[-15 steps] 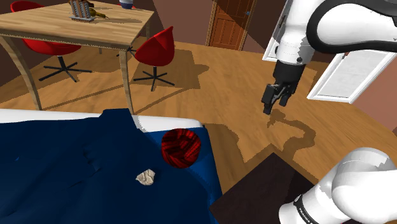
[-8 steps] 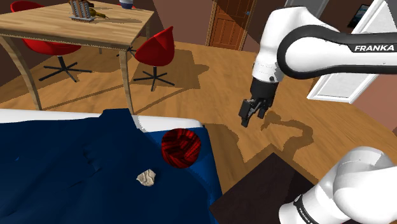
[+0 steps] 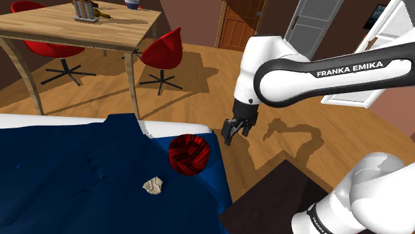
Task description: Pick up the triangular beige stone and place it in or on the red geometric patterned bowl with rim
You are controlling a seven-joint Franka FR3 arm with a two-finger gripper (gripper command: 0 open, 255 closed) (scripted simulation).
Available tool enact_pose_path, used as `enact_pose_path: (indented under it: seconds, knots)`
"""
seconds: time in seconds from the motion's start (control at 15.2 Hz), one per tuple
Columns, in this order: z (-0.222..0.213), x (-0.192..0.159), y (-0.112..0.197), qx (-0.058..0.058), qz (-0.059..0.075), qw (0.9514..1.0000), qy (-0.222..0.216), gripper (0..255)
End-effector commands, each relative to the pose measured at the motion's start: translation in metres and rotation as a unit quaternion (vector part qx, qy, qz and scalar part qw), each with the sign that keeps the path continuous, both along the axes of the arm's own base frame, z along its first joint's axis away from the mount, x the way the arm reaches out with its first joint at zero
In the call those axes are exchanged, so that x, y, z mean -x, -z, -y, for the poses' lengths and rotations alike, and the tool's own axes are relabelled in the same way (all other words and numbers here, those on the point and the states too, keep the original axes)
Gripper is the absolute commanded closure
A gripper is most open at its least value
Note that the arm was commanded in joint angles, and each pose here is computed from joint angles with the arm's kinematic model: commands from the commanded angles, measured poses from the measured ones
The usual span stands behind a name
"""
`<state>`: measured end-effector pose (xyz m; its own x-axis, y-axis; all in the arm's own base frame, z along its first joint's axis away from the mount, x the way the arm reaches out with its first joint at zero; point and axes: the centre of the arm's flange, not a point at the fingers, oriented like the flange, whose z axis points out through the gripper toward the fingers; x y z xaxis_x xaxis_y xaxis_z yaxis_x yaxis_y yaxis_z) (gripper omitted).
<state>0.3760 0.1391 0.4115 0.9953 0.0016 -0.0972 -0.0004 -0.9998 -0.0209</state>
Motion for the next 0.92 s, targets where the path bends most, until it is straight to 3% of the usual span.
enact_pose_path:
  seconds: [0.0,0.86]
  knots:
    - [-0.017,-0.009,0.018,-0.007,0.004,1.0,-0.004,0]
    - [-0.129,-0.066,0.119,-0.046,0.024,0.9982,-0.031,0]
